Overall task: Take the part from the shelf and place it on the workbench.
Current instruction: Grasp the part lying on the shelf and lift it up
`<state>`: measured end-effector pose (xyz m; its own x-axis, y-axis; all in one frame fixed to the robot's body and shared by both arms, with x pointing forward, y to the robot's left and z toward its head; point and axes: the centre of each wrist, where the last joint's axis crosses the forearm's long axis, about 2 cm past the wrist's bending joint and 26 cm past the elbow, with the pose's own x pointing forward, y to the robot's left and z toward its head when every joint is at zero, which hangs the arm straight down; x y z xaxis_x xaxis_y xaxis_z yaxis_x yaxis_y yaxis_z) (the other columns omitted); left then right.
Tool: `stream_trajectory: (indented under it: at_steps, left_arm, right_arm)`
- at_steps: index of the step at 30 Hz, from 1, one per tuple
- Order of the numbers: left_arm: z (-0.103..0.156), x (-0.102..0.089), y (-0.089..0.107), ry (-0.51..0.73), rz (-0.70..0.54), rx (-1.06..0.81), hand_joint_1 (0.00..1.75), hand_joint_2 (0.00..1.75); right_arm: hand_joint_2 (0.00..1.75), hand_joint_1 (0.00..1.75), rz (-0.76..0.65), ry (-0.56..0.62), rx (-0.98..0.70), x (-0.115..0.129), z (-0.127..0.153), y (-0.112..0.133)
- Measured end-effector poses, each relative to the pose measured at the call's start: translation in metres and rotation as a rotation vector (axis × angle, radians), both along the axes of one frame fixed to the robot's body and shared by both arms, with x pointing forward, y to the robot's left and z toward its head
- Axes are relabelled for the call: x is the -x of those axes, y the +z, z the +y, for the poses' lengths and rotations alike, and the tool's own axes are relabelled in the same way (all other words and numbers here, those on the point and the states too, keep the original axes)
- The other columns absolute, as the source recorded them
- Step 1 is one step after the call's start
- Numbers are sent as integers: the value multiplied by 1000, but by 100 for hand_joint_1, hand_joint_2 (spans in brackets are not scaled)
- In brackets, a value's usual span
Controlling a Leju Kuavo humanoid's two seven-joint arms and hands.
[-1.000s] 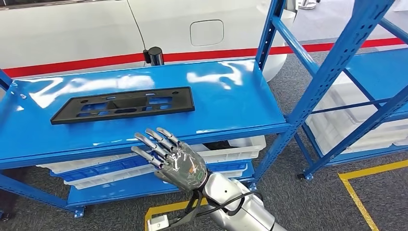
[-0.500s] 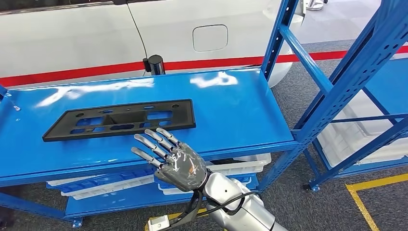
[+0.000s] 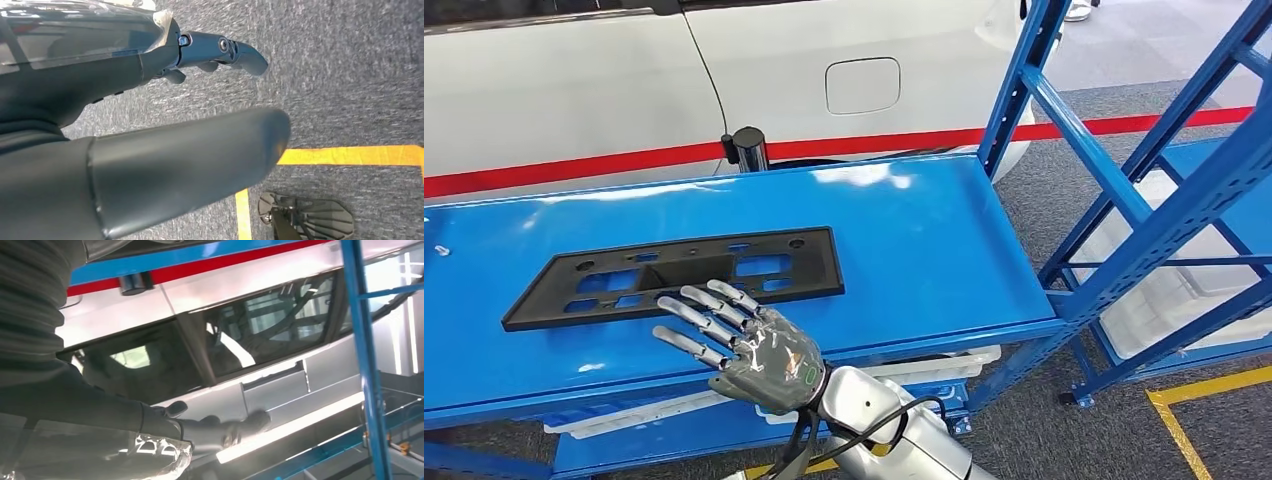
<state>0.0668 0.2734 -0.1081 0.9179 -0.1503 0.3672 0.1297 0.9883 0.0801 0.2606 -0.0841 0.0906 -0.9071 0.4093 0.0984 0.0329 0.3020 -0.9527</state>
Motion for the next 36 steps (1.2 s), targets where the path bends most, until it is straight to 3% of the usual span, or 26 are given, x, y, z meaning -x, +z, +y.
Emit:
stream_trajectory:
  at_steps: [14,21,36]
  left_arm:
    - [-2,-4,1,-2,15,-19,0,0]
    - [-2,-4,1,-7,21,-36,0,0]
    - [-2,-4,1,-14,27,-44,0,0]
  right_arm:
    - [175,0,39,87,12,4,27,6]
    - [175,0,114,133,41,8,41,-3]
    - [175,0,219,70,139,3,46,-26]
